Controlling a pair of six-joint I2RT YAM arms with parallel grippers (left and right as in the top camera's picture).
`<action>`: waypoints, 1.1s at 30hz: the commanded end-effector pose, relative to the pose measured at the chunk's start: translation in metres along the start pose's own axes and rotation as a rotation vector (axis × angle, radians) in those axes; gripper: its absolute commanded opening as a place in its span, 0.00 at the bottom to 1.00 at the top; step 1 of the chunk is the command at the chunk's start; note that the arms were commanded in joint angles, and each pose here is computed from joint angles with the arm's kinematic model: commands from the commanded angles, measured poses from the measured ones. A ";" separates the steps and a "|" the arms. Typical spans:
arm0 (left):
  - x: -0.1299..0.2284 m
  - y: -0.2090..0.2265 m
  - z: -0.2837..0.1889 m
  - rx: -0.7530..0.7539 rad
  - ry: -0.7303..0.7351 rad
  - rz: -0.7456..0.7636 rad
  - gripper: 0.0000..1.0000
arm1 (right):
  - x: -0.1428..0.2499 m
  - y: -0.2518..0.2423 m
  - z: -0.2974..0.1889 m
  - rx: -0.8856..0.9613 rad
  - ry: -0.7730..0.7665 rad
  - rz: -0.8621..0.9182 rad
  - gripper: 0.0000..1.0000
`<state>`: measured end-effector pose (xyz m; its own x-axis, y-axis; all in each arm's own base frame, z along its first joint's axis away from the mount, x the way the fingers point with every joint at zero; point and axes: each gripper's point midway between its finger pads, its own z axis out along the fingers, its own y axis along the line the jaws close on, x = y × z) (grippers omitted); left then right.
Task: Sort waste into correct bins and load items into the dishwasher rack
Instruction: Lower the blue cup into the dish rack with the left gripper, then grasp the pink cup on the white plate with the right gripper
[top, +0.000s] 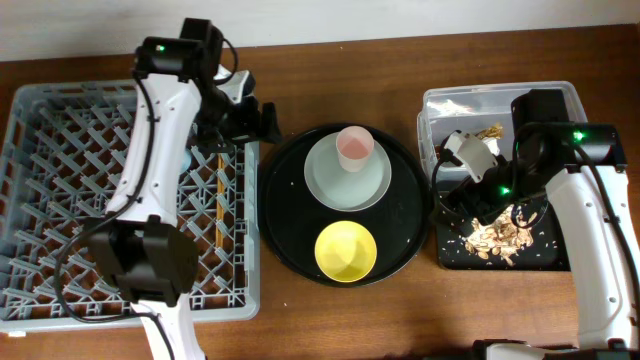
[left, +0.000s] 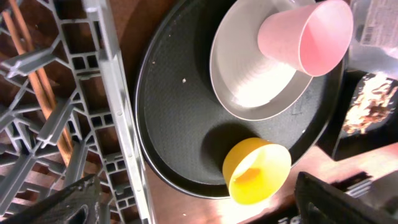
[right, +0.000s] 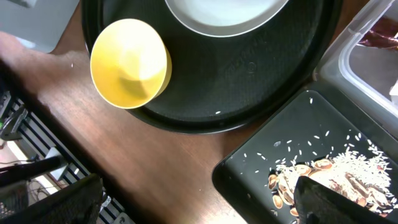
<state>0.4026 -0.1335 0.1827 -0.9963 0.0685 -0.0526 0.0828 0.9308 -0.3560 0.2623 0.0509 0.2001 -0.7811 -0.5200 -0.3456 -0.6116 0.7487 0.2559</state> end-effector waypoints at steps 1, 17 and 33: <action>-0.002 0.010 -0.002 -0.057 -0.011 0.016 0.99 | -0.017 -0.014 0.000 0.054 -0.069 -0.071 0.99; 0.001 0.101 -0.060 -0.219 -0.109 -0.165 0.99 | -0.121 0.054 -0.041 -0.418 -0.582 -0.039 0.99; 0.000 0.121 -0.068 -0.219 -0.139 -0.268 0.99 | -0.175 0.062 0.045 0.381 -0.436 0.136 0.49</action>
<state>0.4110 0.0027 0.1868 -0.9748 -0.2116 -0.0711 -0.1976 0.9661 -0.1664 0.3372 0.2409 0.2542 -0.6085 -0.3490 -0.7127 -0.6106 0.7796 0.1396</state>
